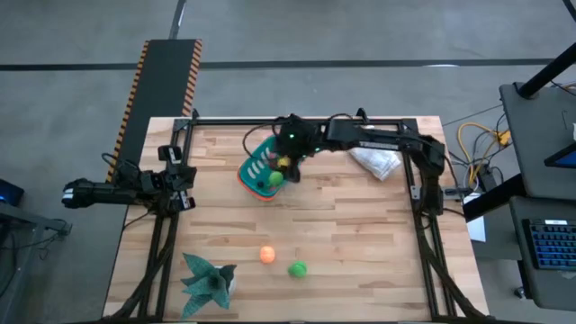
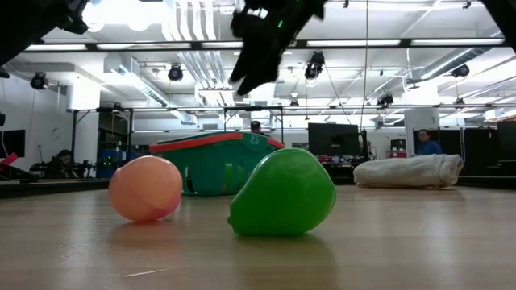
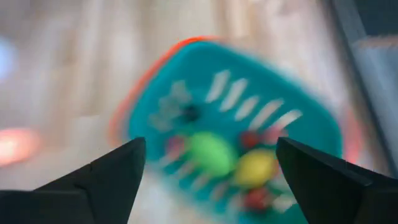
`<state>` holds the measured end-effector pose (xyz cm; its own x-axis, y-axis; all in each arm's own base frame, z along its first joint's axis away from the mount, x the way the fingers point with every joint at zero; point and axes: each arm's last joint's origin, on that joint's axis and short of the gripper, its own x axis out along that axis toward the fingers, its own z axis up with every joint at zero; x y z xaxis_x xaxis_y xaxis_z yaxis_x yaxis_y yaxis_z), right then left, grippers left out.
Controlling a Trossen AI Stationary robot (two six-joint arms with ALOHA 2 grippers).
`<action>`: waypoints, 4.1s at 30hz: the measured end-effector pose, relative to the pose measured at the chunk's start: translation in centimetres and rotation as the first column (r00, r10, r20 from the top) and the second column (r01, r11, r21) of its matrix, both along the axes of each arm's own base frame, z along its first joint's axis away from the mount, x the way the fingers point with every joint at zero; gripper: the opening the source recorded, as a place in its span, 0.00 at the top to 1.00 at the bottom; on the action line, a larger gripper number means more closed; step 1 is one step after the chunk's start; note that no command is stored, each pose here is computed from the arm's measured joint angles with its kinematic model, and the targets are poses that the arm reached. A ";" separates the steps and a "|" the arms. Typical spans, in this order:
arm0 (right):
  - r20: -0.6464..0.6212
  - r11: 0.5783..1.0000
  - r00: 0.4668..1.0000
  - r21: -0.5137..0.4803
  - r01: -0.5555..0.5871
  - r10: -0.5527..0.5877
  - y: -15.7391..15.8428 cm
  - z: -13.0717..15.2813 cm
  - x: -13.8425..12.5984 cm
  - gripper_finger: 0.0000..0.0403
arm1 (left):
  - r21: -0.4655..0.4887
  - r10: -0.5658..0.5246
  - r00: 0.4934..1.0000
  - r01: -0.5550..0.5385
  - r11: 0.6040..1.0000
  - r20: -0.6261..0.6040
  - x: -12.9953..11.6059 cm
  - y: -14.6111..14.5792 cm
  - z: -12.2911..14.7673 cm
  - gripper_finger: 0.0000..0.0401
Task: Pick and placing Produce into tupperware
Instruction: Put the green avocado into the blue bin, then put the big light orange peach into the blue bin
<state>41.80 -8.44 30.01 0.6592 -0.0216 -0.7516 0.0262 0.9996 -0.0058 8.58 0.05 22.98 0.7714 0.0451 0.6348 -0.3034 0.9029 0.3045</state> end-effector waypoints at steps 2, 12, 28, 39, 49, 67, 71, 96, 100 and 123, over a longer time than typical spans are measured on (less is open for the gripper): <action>-0.038 0.992 0.998 0.121 -0.042 0.047 2.0 1.1 -1.0 0.15 | 0.000 0.000 1.000 0.000 1.000 0.000 0.0 0.0 0.0 1.00; -0.207 0.971 0.949 0.021 -0.238 0.237 21.5 -0.7 -3.7 0.19 | 0.001 -0.001 1.000 0.001 1.000 -0.011 0.1 0.0 -0.1 1.00; -0.334 0.990 0.938 0.137 -0.042 0.087 27.8 -10.6 -0.5 0.09 | 0.039 -0.092 0.994 0.095 0.995 -0.057 0.4 -0.3 -0.4 1.00; -0.417 0.987 0.903 0.156 -0.043 0.106 28.8 -14.5 -0.3 0.10 | 0.042 -0.098 0.994 0.100 0.994 -0.052 0.3 -0.3 -0.4 1.00; -0.408 0.988 0.906 0.147 -0.056 0.112 28.4 -13.8 -0.3 0.41 | 0.042 -0.098 0.994 0.100 0.994 -0.048 0.3 -0.3 -0.4 1.00; -0.141 0.965 0.990 -0.256 -0.061 0.025 17.0 -3.3 0.5 0.66 | 0.041 -0.097 0.994 0.100 0.994 -0.050 0.3 -0.3 -0.4 1.00; -0.039 0.956 0.999 -0.293 -0.025 0.014 11.1 -2.3 2.2 0.66 | 0.042 -0.097 0.994 0.099 0.994 -0.050 0.3 -0.3 -0.4 1.00; -0.203 0.976 0.978 0.199 0.083 -0.041 10.1 -0.2 -0.2 0.14 | 0.041 -0.098 0.993 0.101 0.994 -0.062 0.4 -0.3 -0.5 1.00; -0.150 0.994 0.988 0.111 -0.004 0.021 19.4 0.4 -1.8 0.17 | 0.038 -0.099 0.992 0.102 0.994 -0.082 0.5 -0.3 -0.6 1.00; 0.002 0.994 0.999 -0.103 -0.035 0.035 29.1 -12.4 3.9 0.09 | 0.037 -0.144 0.986 0.147 0.988 -0.084 0.5 -0.4 -0.6 1.00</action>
<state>45.74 20.69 17.65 0.6634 -0.0751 -0.7444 -0.0088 0.9941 -0.1082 9.04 -0.37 22.34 0.8164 -0.0970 0.5693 -0.1430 0.9212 0.3620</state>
